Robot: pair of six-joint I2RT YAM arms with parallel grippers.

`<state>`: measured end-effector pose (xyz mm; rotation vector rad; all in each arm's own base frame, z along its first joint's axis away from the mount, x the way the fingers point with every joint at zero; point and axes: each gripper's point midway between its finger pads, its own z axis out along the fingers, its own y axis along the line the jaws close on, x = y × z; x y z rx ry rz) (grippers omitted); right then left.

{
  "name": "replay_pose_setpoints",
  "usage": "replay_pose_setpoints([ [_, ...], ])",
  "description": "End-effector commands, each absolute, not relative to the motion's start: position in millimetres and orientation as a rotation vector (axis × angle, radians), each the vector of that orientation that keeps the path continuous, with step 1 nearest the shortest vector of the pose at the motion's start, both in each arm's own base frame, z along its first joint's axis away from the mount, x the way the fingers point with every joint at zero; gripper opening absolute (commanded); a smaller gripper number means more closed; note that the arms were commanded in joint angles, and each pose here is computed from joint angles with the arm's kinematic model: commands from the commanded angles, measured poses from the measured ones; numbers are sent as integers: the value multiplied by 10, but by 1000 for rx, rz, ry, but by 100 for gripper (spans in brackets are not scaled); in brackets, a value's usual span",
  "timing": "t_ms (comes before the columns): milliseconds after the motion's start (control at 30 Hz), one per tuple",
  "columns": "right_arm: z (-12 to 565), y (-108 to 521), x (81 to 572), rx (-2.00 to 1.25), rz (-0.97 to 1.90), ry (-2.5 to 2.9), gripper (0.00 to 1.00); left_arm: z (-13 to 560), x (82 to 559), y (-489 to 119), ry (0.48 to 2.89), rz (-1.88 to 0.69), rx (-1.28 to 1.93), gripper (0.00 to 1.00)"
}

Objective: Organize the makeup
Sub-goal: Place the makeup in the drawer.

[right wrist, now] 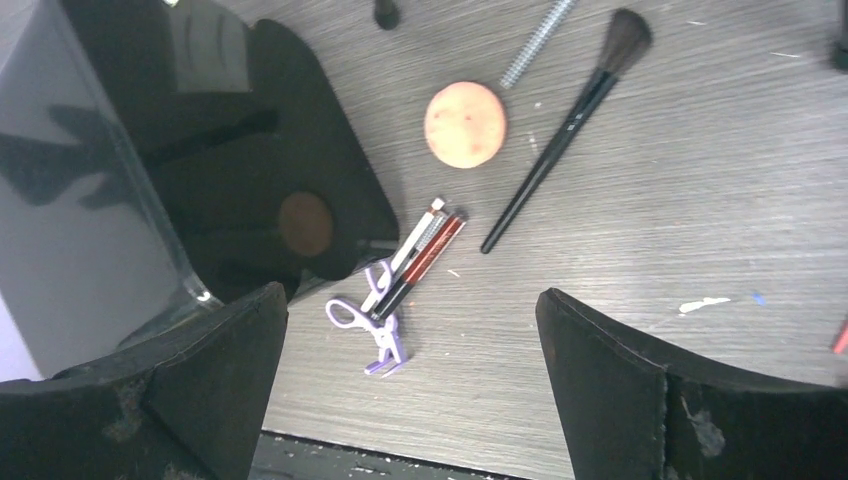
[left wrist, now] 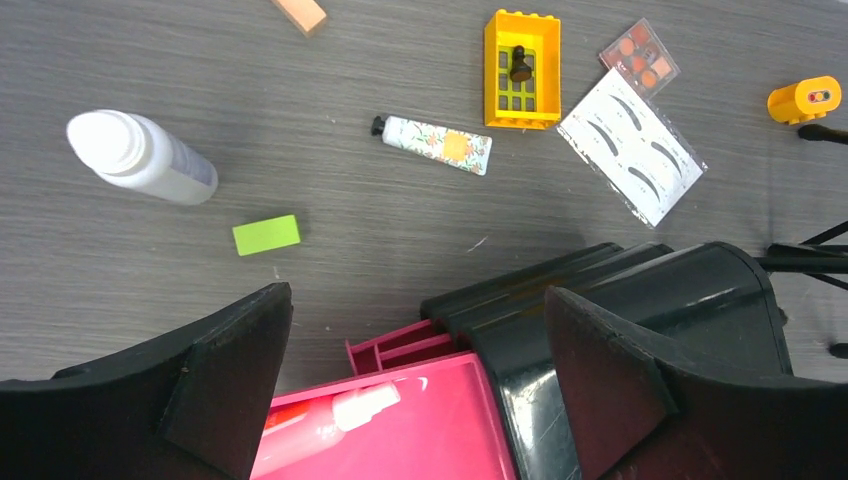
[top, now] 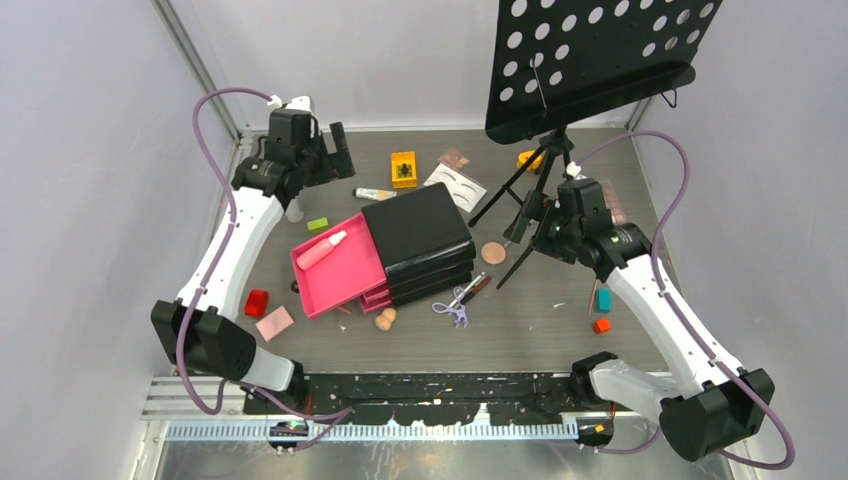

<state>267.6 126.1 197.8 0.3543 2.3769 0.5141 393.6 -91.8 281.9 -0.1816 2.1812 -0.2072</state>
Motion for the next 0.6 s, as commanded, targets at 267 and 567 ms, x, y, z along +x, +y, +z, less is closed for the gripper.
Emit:
replay_pose_setpoints([
  [267,2227,848,2987,586,244,2267,100,2970,4599,-909,2096,-310,-354,100],
  [567,2190,591,2991,720,164,2286,98,3053,5561,-772,2037,-221,-429,96],
])
